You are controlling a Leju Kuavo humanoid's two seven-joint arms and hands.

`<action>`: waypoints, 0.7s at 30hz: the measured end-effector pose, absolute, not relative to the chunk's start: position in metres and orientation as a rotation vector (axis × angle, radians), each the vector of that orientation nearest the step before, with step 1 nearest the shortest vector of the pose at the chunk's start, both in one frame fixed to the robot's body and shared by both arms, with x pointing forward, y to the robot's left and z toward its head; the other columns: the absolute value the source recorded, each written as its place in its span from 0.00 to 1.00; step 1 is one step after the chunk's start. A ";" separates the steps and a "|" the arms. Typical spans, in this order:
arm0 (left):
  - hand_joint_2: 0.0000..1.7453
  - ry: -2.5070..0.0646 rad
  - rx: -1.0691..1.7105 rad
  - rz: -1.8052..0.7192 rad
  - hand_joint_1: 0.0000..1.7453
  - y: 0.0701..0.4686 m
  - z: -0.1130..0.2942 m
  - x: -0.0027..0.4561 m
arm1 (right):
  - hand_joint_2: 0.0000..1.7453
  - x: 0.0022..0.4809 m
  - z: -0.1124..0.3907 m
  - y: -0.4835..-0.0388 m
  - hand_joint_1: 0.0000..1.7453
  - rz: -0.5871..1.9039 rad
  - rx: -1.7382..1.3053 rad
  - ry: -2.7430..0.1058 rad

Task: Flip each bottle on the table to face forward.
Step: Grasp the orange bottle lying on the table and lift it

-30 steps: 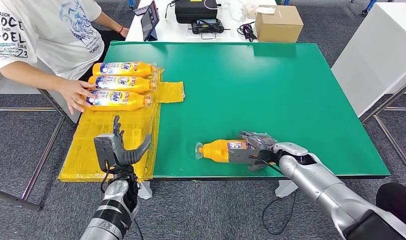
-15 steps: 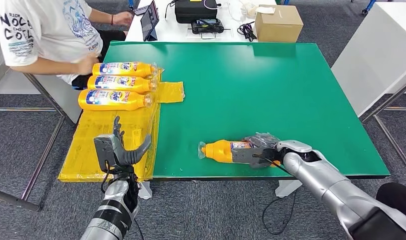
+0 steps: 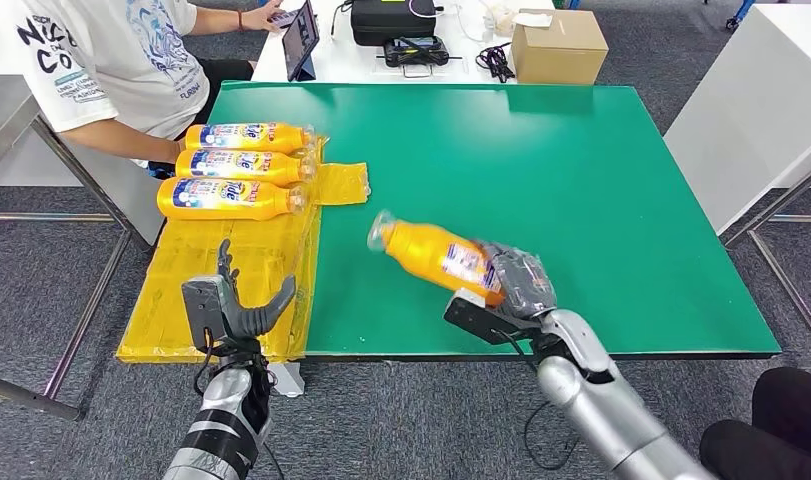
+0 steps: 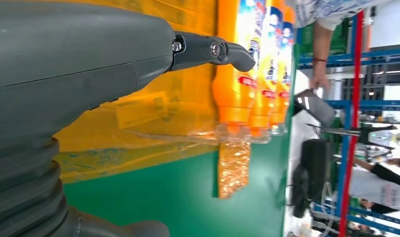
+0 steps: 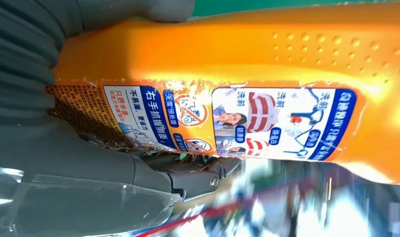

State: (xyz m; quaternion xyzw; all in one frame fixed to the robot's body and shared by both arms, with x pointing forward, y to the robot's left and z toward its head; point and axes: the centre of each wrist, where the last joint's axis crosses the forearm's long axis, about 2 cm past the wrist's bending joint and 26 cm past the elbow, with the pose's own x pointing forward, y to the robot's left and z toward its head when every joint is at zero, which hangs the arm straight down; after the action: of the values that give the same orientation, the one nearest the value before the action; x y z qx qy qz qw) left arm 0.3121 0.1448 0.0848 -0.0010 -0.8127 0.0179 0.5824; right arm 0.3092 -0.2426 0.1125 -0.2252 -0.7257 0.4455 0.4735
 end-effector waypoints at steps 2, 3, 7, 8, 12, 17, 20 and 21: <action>1.00 -1.880 -0.024 0.041 0.00 0.145 0.083 0.309 | 1.00 0.300 0.116 -0.234 1.00 0.897 -0.605 -1.888; 1.00 -1.873 -0.039 0.042 0.00 0.145 0.082 0.307 | 1.00 0.296 0.118 -0.232 1.00 0.818 -0.627 -1.923; 1.00 -1.839 -0.162 0.064 0.00 0.143 0.082 0.303 | 1.00 0.286 0.119 -0.233 1.00 0.595 -0.661 -1.988; 1.00 -1.828 -0.216 0.069 0.00 0.141 0.083 0.302 | 1.00 0.284 0.118 -0.234 1.00 0.558 -0.657 -2.003; 1.00 -1.801 -0.425 0.066 0.00 0.134 0.089 0.300 | 1.00 0.276 0.111 -0.237 1.00 0.492 -0.640 -2.027; 1.00 -1.791 -0.577 0.028 0.00 0.126 0.095 0.298 | 1.00 0.270 0.102 -0.234 1.00 0.484 -0.610 -2.021; 1.00 -1.795 -0.648 -0.016 0.00 0.122 0.098 0.296 | 1.00 0.269 0.096 -0.230 1.00 0.494 -0.571 -2.007; 1.00 -1.797 -0.678 -0.036 0.00 0.120 0.099 0.295 | 1.00 0.268 0.093 -0.228 1.00 0.502 -0.551 -2.000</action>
State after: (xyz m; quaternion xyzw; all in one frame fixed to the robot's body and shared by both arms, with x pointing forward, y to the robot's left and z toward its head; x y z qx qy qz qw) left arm 0.2950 0.1203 0.0991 -0.2893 -0.7665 -0.0154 0.5732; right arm 0.2678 -0.2281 0.0932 -0.2260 -0.8208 0.2060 0.4824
